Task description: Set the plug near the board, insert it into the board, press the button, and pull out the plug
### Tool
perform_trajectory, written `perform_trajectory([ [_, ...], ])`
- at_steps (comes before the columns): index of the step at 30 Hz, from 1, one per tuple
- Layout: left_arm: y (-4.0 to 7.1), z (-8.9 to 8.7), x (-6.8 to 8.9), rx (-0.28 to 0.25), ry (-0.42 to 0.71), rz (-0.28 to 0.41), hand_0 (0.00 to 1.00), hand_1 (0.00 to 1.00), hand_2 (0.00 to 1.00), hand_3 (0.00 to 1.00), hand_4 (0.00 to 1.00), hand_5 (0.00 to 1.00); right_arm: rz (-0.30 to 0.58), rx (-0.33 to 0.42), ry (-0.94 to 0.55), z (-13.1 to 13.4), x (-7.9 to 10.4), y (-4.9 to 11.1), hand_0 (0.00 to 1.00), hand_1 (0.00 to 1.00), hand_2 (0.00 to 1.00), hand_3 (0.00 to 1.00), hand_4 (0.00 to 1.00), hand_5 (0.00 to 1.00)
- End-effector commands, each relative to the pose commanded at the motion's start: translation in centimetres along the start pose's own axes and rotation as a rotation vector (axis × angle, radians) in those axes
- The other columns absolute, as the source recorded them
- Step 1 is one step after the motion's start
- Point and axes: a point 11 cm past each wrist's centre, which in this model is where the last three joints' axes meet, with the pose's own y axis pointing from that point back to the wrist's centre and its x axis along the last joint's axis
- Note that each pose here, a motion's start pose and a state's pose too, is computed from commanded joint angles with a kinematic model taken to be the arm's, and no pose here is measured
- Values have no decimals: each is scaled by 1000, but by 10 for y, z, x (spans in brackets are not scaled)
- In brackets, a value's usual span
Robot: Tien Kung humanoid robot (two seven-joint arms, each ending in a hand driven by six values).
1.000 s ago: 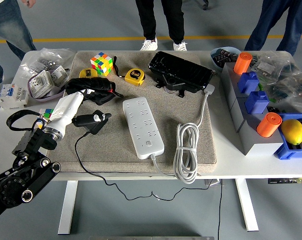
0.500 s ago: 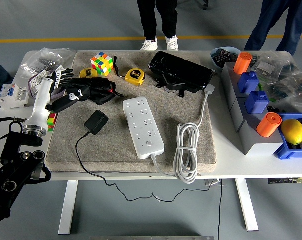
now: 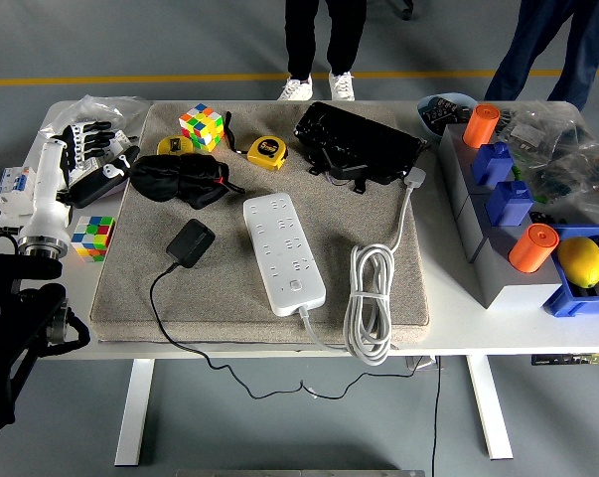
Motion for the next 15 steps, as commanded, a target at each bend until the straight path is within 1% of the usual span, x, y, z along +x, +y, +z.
perform_trajectory([
  [1,0,0,-1,2,-2,-3,609,642,618,633,885,320,0,-1,0,0,0,0,613,617,574,543,681,186],
  [13,0,1,-1,8,-4,-12,606,632,615,628,877,313,-1,-8,-3,1,-2,0,612,616,574,544,677,198],
  [14,0,1,-1,7,-4,-13,603,629,613,628,874,311,-3,-12,-1,1,-3,0,612,620,577,544,686,224],
  [15,0,1,-2,8,-3,-14,603,629,613,628,874,311,-5,-16,1,2,-4,0,612,620,577,544,686,224],
])
